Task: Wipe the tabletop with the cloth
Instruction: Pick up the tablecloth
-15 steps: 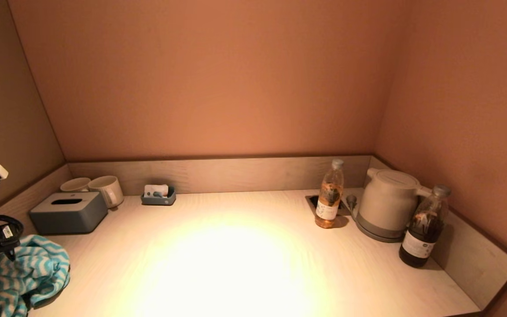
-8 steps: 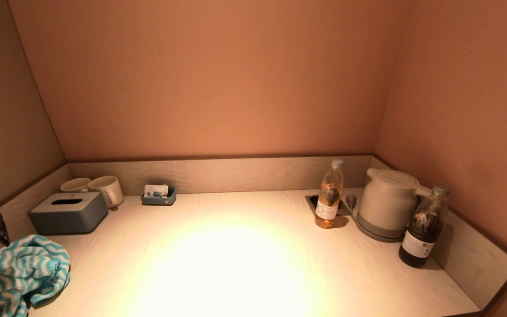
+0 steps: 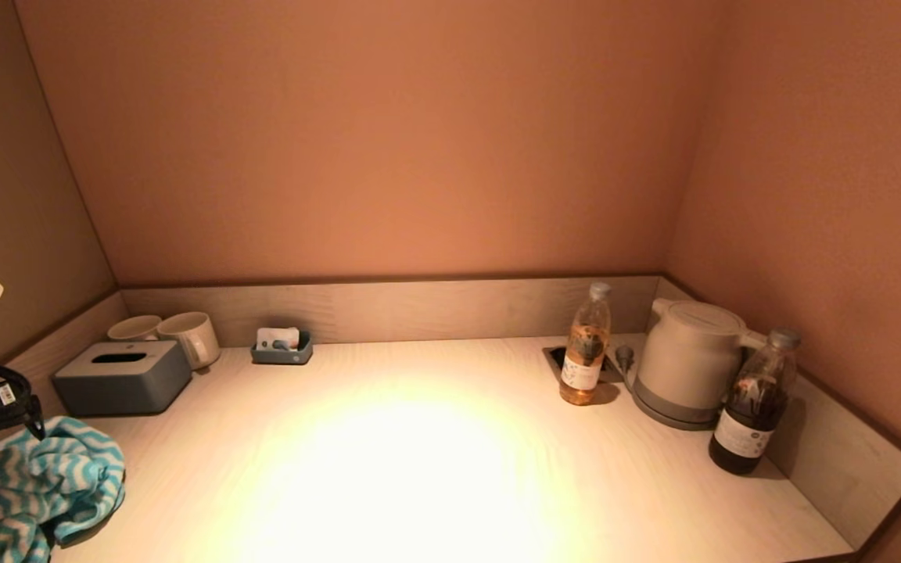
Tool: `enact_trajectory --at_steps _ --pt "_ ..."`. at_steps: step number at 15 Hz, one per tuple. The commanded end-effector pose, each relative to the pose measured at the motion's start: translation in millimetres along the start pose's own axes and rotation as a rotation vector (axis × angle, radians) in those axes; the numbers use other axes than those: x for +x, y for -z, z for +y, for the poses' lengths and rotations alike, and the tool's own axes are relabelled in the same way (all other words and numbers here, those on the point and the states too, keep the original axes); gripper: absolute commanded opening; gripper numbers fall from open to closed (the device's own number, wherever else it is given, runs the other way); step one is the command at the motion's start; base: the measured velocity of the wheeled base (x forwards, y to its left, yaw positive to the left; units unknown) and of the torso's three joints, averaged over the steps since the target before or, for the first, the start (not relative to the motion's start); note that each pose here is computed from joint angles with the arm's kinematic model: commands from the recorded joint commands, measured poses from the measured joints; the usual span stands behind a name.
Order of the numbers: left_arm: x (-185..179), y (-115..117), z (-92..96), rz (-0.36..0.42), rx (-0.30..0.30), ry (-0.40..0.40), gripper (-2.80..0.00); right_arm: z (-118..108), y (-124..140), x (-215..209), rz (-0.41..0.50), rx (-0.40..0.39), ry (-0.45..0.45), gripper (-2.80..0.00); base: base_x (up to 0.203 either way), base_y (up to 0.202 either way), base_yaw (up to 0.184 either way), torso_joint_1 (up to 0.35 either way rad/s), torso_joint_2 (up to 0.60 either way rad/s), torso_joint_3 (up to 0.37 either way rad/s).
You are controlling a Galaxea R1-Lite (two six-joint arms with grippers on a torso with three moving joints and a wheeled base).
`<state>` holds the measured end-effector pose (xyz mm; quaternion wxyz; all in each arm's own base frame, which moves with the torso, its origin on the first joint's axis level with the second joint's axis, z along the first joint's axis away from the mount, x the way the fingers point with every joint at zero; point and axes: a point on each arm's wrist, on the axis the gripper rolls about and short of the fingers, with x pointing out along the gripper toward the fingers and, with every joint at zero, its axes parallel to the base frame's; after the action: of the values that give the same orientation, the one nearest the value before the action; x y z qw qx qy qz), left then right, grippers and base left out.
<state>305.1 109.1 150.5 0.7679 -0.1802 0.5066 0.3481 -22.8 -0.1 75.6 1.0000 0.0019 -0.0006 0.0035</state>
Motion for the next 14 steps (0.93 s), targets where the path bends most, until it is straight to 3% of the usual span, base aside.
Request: enact_trajectory --at_steps 1,8,14 --pt "17.2 -2.0 -1.9 0.042 0.0 -0.023 0.0 0.0 0.0 0.0 0.0 -0.001 -0.001 -2.8 0.0 0.0 0.0 0.0 0.0 0.0" --pt "42.3 -4.5 6.0 0.099 -0.014 -0.073 0.0 0.0 0.0 0.0 0.0 0.001 -0.001 -2.8 0.0 0.0 0.0 0.0 0.0 0.0" --pt "67.7 -1.8 0.0 0.158 -0.006 -0.079 0.0 0.0 0.0 0.0 0.0 0.001 -0.001 -2.8 0.0 0.0 0.0 0.0 0.0 0.0"
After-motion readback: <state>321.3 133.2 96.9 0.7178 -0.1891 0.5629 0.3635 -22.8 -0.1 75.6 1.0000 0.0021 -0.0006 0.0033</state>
